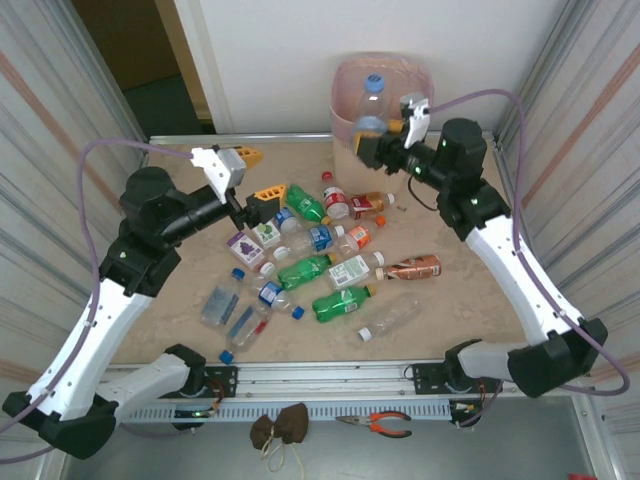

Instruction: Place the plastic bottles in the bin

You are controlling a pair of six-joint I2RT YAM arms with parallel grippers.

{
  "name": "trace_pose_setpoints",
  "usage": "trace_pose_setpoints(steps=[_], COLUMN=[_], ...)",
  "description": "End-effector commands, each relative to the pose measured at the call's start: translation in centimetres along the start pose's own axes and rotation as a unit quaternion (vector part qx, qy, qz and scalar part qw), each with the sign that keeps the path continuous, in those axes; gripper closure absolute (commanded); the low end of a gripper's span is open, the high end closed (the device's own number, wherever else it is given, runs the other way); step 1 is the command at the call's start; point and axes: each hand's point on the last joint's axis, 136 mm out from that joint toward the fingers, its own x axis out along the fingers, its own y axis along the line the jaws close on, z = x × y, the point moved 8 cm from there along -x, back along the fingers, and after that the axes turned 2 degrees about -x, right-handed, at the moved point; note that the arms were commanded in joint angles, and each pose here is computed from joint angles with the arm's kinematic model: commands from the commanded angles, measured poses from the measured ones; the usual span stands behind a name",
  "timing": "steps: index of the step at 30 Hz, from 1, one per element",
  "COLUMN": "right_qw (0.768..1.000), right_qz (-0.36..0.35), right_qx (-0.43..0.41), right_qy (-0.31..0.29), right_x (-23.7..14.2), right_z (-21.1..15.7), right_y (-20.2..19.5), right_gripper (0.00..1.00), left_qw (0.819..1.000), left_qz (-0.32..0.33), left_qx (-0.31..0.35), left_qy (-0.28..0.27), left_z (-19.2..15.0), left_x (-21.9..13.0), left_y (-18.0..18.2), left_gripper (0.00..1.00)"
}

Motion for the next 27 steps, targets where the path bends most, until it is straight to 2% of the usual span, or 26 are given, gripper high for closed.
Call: trace_pose_setpoints(steps=[1,7,13,16,27], right_qw=[0.995,0.984,0.971,0.966,0.958], right_qz=[-0.077,-0.158,-0.219,-0.235,-0.249], right_qx=[0.059,0.082,0.098,0.103,0.108], right_qy=[-0.007,-0.008,0.023,0.037,0.096], right_x=[1.3,4.0,7.3,9.0,15.5], right_z=[1.1,2.2,1.9,1.8,-1.8], right_y=[-3.1,-8.1,-12.5,-14.0,-19.3], right_gripper=[0.41,0.43,0.46,0.49,0.46], left_qw=[0.998,0.991,0.985,0.980,0.972], left_qz=[0.035,0.066,0.075,0.074,0.073], left_qx=[-0.035,-0.080,-0.094,-0.103,-0.112], left_qy=[0.042,0.086,0.127,0.153,0.192], left_z=[-2.4,-6.1,-9.3,-10.5,-13.7], left_x=[0.5,1.5,3.0,3.6,3.8], left_y=[0.7,1.6,2.6,2.9,3.1], left_gripper=[0.25,0.26,0.27,0.28,0.29])
